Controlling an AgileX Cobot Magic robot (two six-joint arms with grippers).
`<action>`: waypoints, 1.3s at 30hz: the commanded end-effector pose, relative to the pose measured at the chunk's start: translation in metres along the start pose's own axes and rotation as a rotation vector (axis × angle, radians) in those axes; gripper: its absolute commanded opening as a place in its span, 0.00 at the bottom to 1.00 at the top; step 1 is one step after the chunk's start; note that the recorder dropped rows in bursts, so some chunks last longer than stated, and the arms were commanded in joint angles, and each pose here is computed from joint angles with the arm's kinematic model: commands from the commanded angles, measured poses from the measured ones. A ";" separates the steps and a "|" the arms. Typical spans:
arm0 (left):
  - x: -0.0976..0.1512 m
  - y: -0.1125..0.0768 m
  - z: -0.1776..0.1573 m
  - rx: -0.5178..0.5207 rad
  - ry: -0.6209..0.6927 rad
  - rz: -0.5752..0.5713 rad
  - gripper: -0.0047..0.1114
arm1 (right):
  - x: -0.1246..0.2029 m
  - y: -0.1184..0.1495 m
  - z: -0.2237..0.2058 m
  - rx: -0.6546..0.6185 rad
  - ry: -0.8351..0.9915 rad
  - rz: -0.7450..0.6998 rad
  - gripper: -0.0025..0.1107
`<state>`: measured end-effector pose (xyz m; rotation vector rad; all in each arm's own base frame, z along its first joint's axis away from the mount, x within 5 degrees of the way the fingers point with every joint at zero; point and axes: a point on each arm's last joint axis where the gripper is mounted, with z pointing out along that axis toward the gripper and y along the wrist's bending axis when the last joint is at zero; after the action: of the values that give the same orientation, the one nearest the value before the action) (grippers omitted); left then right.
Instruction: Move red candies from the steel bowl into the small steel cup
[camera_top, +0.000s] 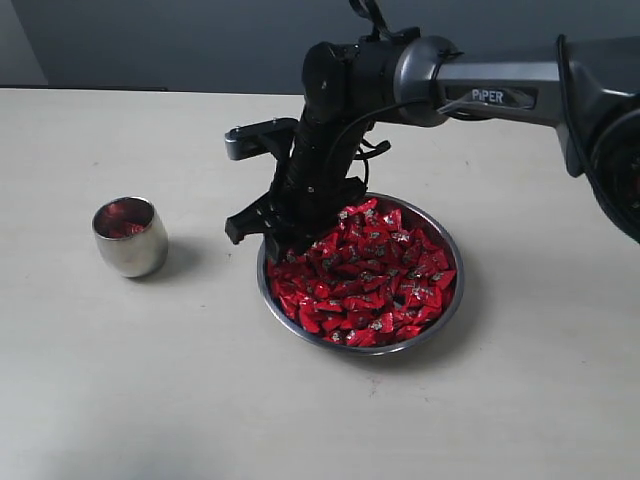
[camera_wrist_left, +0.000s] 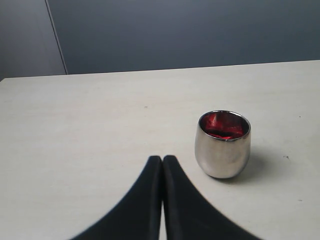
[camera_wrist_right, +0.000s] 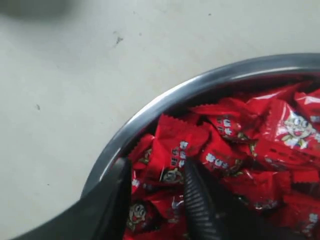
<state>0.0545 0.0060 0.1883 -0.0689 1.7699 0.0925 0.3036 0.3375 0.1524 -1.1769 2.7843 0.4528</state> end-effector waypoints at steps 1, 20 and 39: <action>0.001 0.000 0.000 0.007 -0.003 0.000 0.04 | -0.002 -0.001 0.004 0.005 -0.010 0.007 0.33; 0.001 0.000 0.000 0.007 -0.003 0.000 0.04 | -0.005 -0.004 0.014 0.014 -0.036 0.029 0.33; 0.001 0.000 0.000 0.007 -0.003 0.000 0.04 | -0.002 -0.006 0.021 0.012 -0.005 0.033 0.27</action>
<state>0.0545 0.0060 0.1883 -0.0689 1.7699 0.0925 0.3080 0.3405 0.1319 -1.1251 2.8086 0.4404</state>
